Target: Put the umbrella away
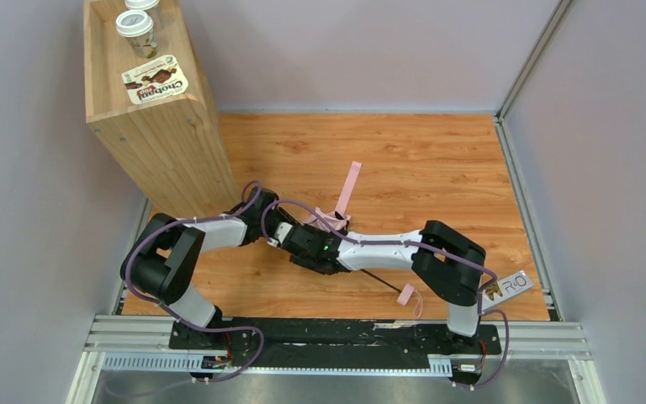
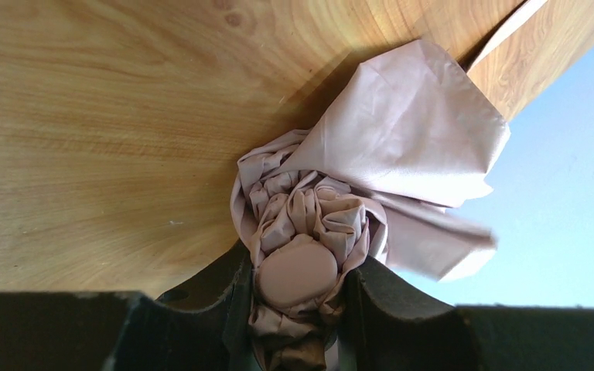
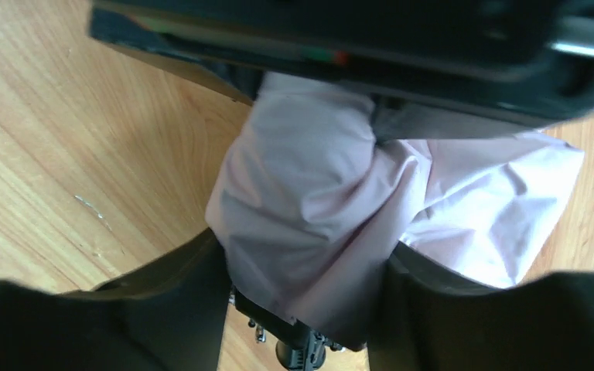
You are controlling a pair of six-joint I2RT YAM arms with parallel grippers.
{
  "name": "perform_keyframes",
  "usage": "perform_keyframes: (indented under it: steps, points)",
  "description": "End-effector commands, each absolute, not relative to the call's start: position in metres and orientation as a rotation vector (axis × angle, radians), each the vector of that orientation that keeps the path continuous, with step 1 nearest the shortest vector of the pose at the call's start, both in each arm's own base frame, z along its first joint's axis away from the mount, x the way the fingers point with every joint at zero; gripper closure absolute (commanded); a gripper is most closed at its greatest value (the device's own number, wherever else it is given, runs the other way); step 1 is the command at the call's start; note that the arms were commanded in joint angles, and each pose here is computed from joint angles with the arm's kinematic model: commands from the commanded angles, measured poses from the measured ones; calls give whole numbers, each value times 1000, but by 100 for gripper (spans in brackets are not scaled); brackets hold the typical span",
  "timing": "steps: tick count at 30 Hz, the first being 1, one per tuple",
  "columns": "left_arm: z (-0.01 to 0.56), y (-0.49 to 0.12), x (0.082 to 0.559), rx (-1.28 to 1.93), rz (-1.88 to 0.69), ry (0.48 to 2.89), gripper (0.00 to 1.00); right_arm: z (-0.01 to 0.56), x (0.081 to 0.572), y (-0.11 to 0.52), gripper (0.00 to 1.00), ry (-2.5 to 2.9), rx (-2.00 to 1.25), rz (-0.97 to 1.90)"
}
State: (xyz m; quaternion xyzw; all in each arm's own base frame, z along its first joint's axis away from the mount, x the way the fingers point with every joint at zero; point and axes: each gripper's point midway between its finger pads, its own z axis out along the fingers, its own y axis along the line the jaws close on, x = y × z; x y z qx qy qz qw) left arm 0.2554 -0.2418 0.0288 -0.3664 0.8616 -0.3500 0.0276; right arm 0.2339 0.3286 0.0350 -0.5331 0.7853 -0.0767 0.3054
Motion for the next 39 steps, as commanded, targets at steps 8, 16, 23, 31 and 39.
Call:
perform_keyframes:
  steps: [8, 16, 23, 31, 39]
  points:
    - [-6, -208, 204, -1055, -751, 2896, 96, 8, 244, 328, 100, 2127, -1462, -218]
    - [26, -216, 237, -757, -976, 2611, 21, 3, 205, 331, 100, 2365, -1508, 291]
    - [63, -213, 248, -731, -1144, 2317, 20, 13, 180, 342, 100, 2487, -1483, 818]
    - [27, -224, 226, -967, -1099, 2491, 20, 30, 175, 364, 100, 2482, -1410, 1105]
    - [-22, -207, 204, -1159, -682, 2697, 19, 41, 171, 372, 100, 2417, -1480, 1213]
